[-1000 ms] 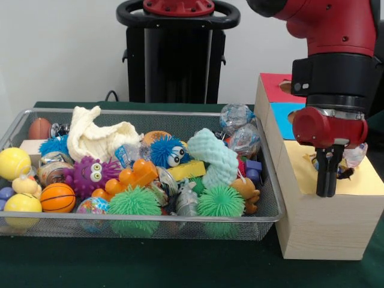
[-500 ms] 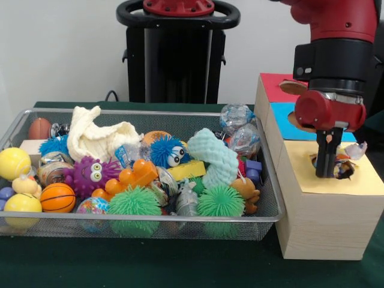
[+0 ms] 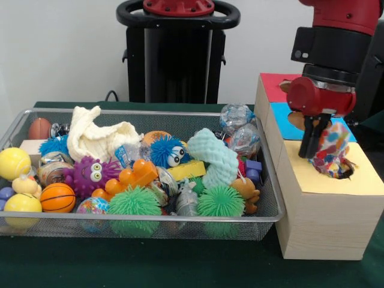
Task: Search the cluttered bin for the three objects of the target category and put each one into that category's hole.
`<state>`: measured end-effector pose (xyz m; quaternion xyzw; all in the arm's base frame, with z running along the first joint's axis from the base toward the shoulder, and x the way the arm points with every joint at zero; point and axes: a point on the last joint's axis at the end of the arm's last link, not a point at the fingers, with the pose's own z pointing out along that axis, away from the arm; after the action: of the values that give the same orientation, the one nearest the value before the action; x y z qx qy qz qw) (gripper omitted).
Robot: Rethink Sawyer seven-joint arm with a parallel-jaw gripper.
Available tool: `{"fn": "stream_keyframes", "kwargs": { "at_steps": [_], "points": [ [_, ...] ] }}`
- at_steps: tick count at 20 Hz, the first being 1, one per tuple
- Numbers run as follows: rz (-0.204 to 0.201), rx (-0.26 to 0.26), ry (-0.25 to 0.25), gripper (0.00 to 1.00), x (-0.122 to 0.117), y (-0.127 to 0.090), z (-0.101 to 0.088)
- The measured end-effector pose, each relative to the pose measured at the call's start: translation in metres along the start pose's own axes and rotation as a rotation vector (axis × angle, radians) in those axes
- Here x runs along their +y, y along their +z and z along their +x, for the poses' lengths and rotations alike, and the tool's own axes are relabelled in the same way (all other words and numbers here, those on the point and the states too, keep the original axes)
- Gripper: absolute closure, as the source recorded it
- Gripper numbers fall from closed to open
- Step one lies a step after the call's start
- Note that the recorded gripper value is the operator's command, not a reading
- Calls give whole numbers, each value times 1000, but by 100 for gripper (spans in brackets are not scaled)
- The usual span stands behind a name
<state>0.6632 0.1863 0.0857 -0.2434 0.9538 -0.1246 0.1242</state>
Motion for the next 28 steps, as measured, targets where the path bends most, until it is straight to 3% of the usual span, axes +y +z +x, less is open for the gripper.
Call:
{"fn": "stream_keyframes", "kwargs": {
  "at_steps": [1,5,17,23,28],
  "points": [
    [-14,51,5,100,3,1,6],
    [-24,108,7,100,6,1,0],
    [-20,155,-1,100,8,5,-23],
    [-36,149,7,100,14,11,-36],
    [-75,147,5,100,32,30,-42]
  ]
}}
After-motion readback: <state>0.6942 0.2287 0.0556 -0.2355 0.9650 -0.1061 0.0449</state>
